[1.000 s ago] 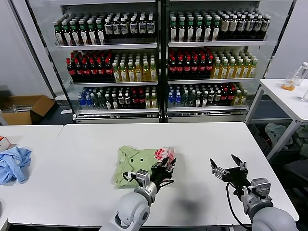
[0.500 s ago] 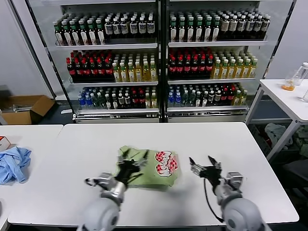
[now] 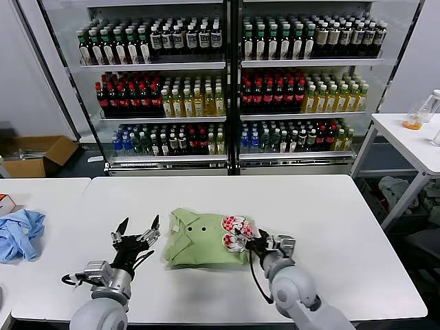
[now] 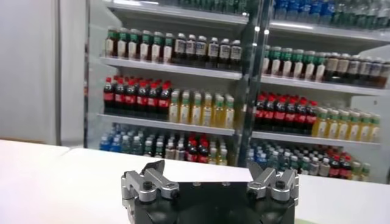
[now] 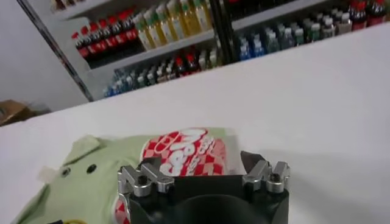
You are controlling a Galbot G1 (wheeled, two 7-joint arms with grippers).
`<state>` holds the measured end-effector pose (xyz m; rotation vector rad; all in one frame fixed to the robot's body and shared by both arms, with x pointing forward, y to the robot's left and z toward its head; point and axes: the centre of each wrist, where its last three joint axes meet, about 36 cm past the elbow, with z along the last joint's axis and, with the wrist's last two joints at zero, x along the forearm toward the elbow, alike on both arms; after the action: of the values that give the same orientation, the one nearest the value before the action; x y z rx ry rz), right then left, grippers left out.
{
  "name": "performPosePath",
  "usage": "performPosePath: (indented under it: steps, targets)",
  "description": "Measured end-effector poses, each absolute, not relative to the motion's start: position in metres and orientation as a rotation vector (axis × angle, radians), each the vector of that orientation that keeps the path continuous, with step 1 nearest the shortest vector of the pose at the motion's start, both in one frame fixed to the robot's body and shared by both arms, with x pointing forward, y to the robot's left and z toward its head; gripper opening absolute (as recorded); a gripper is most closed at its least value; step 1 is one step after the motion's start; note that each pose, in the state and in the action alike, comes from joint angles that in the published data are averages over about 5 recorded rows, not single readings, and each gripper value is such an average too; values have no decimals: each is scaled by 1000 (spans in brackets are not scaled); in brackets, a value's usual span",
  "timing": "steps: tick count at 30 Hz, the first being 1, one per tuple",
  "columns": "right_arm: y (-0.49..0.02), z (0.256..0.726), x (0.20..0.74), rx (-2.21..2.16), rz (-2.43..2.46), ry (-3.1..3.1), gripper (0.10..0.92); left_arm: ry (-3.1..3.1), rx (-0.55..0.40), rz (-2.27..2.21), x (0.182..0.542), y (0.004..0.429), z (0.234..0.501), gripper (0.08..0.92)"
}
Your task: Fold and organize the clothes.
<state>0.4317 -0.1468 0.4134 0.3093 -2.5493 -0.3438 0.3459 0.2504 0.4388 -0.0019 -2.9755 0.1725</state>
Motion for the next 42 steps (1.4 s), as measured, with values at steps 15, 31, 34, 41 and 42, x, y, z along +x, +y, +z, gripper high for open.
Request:
performPosePath:
  steps: [15,31,34,41,42]
  targets:
    - [-135,409,459,264,-275,-2511,517,-2978,61,142,338,261,439,823]
    - [-174,406,494,232,-88,-2561,108,-2969,58,136,342,258,433,823]
    - [-185,406,502,222,-59,-2577,105,-2970,53,136,344,256,433,823]
    - [-212,409,514,206,24,-2610,108,-2972,36,125,346,253,432,823]
    - [-215,409,514,208,36,-2616,119,-2972,33,122,347,253,432,823]
